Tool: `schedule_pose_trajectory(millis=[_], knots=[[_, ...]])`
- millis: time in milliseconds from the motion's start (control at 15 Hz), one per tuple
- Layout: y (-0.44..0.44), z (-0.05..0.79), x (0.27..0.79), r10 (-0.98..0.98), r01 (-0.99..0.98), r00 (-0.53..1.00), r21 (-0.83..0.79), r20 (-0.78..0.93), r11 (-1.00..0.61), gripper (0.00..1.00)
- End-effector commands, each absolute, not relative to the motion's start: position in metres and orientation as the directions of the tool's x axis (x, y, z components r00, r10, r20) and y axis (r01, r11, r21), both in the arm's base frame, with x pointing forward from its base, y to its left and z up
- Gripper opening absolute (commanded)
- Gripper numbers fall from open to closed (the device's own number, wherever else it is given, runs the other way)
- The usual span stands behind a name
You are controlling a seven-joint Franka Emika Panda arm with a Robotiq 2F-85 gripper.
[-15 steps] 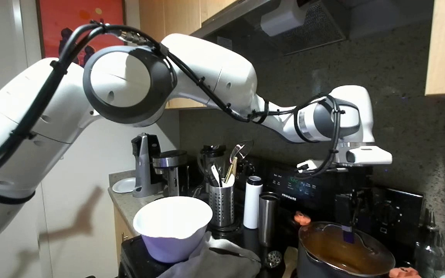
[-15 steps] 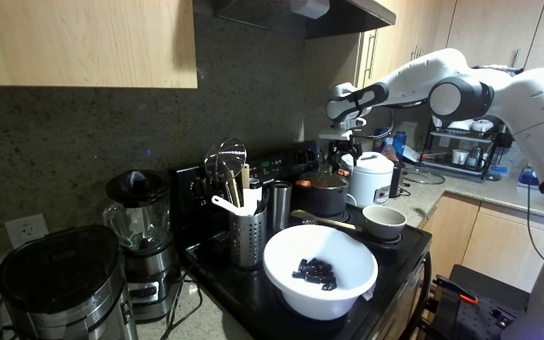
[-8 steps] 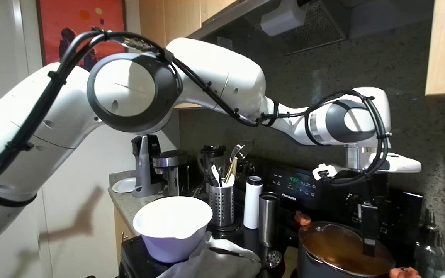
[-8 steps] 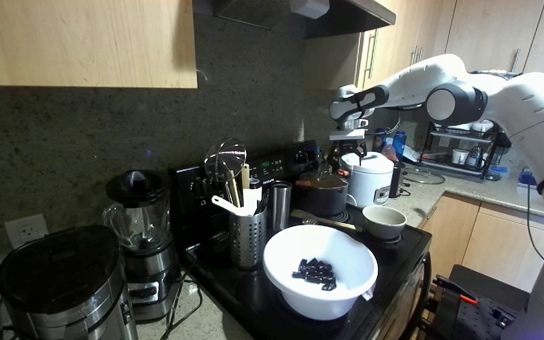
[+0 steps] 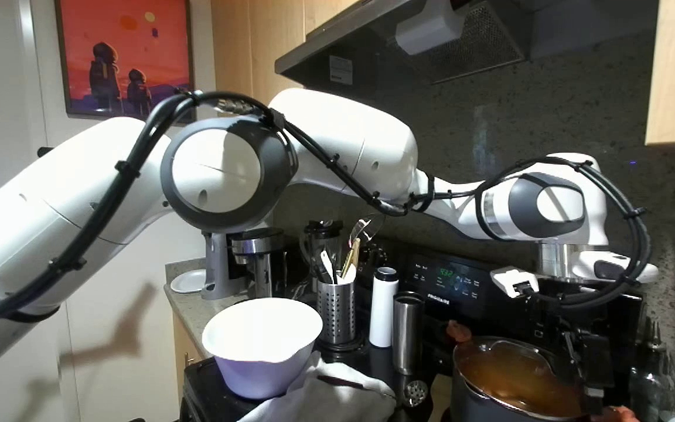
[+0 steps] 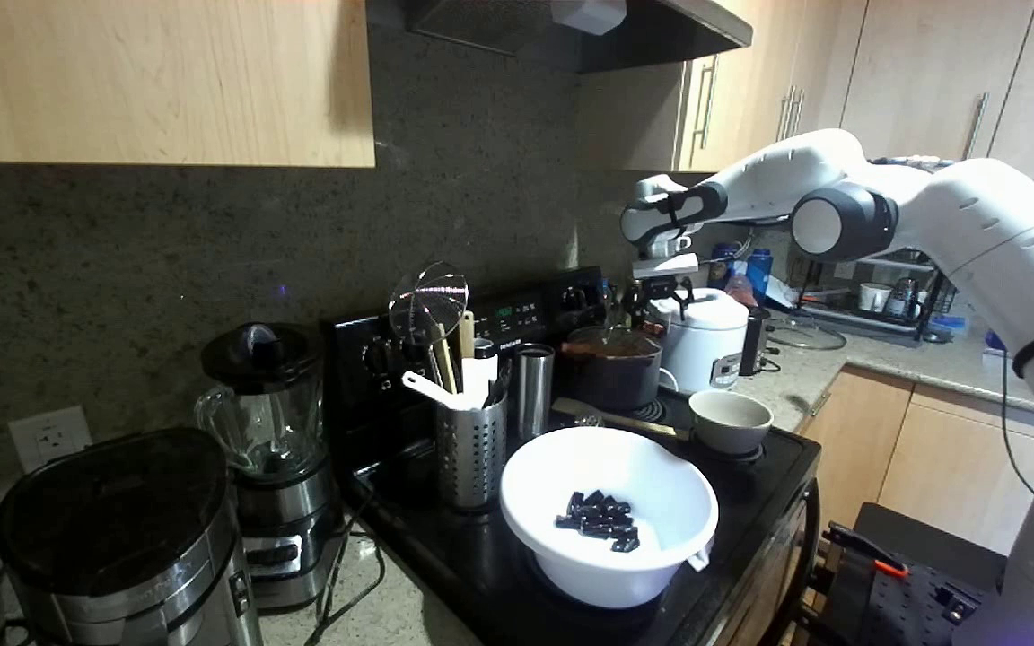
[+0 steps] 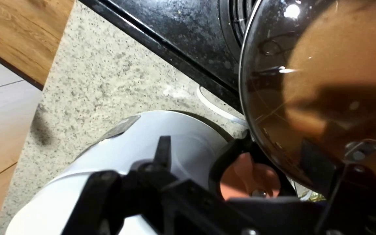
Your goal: Turn the pot counter clockwise
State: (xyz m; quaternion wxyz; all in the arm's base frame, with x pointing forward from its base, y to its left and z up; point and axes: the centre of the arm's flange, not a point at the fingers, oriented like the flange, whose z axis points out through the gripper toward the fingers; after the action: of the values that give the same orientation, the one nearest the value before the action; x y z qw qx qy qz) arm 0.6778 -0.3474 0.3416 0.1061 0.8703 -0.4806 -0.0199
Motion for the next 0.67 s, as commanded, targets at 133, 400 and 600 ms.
schedule_pose_trajectory(millis=[133,400,600], knots=[[-0.370,0.340,0.699,-0.815,-0.813,0.572,0.190,0.091,-0.550,1.00],[-0.370,0.327,0.705,-0.803,-0.802,0.589,0.188,0.093,-0.567,1.00],[-0.367,0.323,0.711,-0.799,-0.801,0.592,0.183,0.101,-0.570,1.00]])
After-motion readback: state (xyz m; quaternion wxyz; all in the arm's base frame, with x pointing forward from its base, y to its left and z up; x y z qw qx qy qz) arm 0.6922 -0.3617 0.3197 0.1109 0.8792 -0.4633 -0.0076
